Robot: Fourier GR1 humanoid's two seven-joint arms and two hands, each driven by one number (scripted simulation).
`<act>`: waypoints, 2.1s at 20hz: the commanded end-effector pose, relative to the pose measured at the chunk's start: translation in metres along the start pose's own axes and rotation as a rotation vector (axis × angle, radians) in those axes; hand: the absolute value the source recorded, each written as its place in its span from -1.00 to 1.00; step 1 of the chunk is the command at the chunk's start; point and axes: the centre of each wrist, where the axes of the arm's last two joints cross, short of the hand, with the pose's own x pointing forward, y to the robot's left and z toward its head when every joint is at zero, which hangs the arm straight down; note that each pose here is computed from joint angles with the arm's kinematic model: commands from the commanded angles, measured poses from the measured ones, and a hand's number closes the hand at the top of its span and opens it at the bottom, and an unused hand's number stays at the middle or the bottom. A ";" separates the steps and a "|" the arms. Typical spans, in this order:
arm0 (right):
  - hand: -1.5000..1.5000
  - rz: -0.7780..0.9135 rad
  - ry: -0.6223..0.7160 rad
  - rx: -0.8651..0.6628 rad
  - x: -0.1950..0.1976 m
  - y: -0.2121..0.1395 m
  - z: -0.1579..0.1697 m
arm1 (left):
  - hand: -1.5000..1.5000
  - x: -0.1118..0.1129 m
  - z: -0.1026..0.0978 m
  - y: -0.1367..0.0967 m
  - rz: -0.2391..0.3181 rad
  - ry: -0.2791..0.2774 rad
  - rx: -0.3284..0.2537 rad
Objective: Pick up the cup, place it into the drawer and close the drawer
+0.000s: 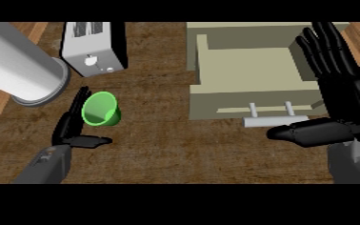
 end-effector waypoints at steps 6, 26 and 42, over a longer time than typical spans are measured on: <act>-1.00 0.007 -0.012 0.006 -0.005 -0.010 -0.001 | -1.00 0.000 -0.017 -0.026 0.074 -0.078 -0.072; -1.00 0.016 0.013 0.007 0.000 -0.010 -0.007 | 1.00 -0.005 -0.019 -0.050 -0.110 -0.351 0.236; -1.00 0.035 0.026 -0.030 -0.005 -0.024 0.019 | 1.00 0.099 -0.129 -0.118 0.114 -0.542 -0.053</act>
